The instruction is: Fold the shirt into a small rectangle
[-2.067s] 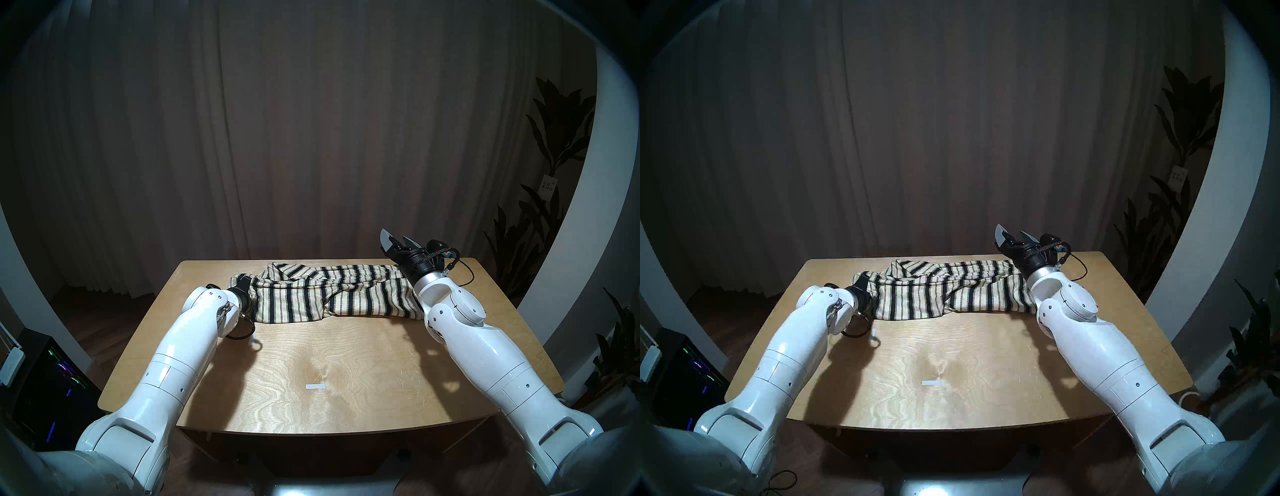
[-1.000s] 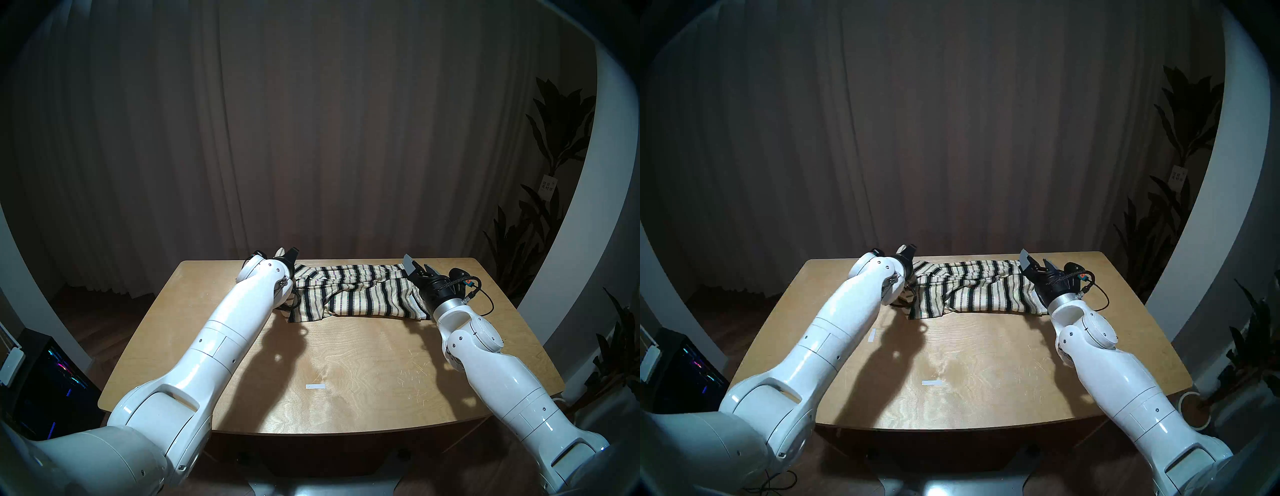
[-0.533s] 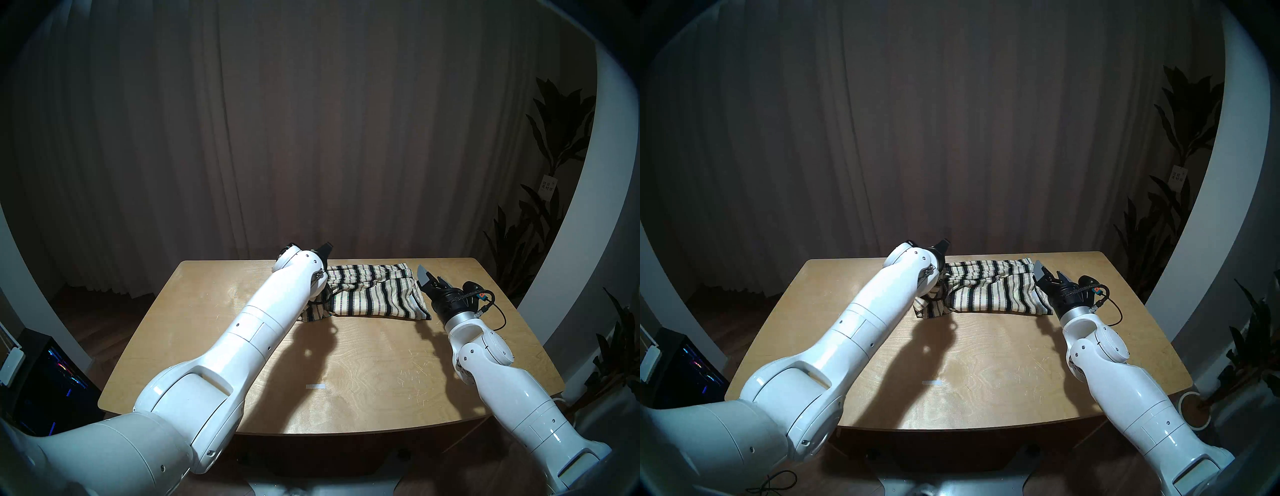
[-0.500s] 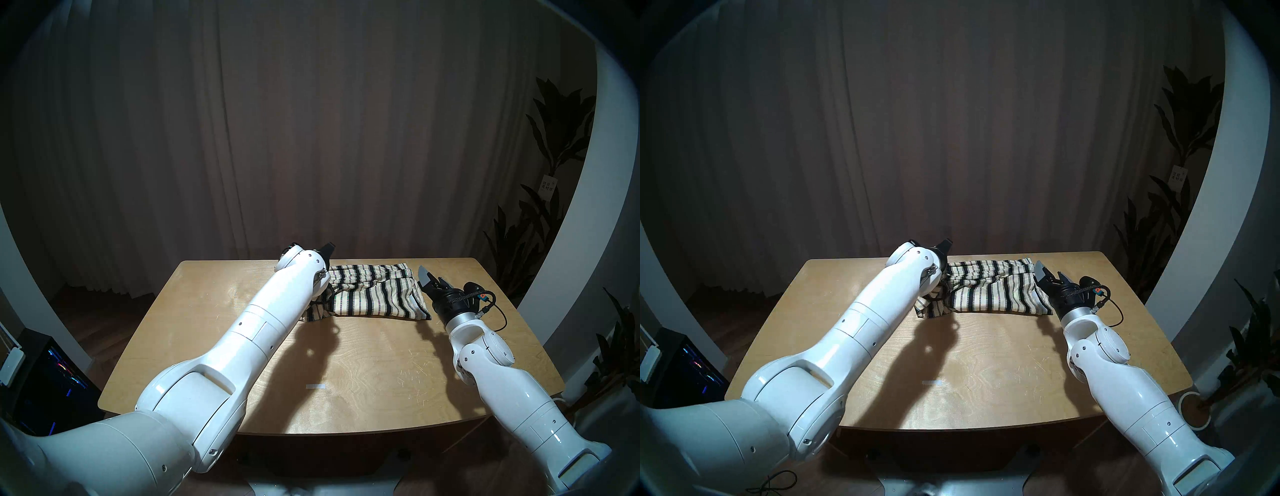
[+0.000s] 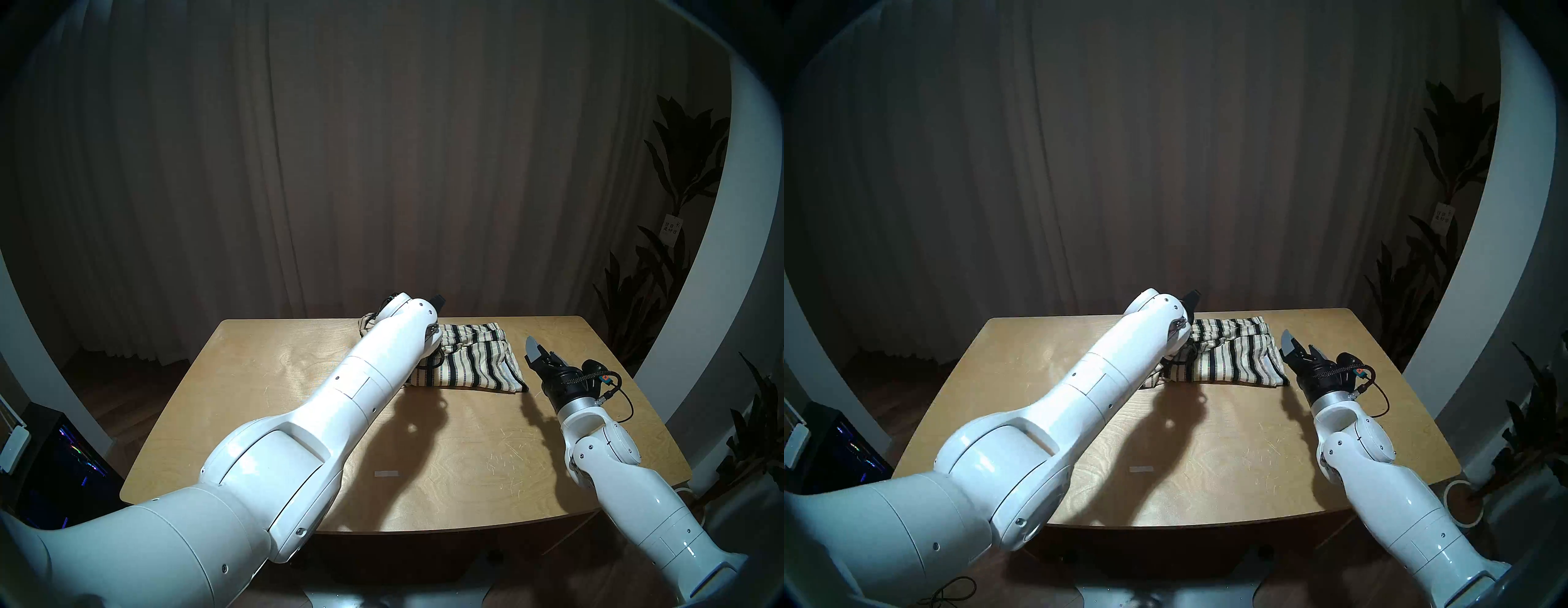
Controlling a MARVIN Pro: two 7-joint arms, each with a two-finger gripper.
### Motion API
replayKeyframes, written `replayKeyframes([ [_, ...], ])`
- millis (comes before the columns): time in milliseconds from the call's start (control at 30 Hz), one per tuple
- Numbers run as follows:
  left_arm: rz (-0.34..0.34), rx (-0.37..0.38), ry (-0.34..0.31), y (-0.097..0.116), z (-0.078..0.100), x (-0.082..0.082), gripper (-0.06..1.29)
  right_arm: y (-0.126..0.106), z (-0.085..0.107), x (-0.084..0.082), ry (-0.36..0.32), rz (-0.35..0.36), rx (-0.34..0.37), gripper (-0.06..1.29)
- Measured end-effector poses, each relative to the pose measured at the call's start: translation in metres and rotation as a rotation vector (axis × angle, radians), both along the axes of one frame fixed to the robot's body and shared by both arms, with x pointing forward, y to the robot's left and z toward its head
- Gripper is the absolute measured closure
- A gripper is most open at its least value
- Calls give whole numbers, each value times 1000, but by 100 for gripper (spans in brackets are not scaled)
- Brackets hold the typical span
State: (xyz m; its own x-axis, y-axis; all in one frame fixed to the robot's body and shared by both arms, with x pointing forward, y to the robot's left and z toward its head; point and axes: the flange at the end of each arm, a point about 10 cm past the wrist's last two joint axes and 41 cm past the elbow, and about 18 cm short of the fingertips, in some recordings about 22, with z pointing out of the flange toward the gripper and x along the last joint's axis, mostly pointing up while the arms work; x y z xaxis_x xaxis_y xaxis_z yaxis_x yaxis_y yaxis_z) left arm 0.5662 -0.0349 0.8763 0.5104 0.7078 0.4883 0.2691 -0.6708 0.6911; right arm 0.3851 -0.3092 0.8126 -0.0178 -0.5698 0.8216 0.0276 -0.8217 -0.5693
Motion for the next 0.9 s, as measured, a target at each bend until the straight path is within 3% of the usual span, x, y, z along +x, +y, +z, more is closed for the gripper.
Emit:
replayKeyframes([
  [367, -69, -19, -30, -56, 31, -4, 126, -3, -4, -16, 3, -21, 22, -1],
  [900, -168, 9, -8, -115, 21, -30, 126, -10, -9, -35, 9, -60, 48, -1],
])
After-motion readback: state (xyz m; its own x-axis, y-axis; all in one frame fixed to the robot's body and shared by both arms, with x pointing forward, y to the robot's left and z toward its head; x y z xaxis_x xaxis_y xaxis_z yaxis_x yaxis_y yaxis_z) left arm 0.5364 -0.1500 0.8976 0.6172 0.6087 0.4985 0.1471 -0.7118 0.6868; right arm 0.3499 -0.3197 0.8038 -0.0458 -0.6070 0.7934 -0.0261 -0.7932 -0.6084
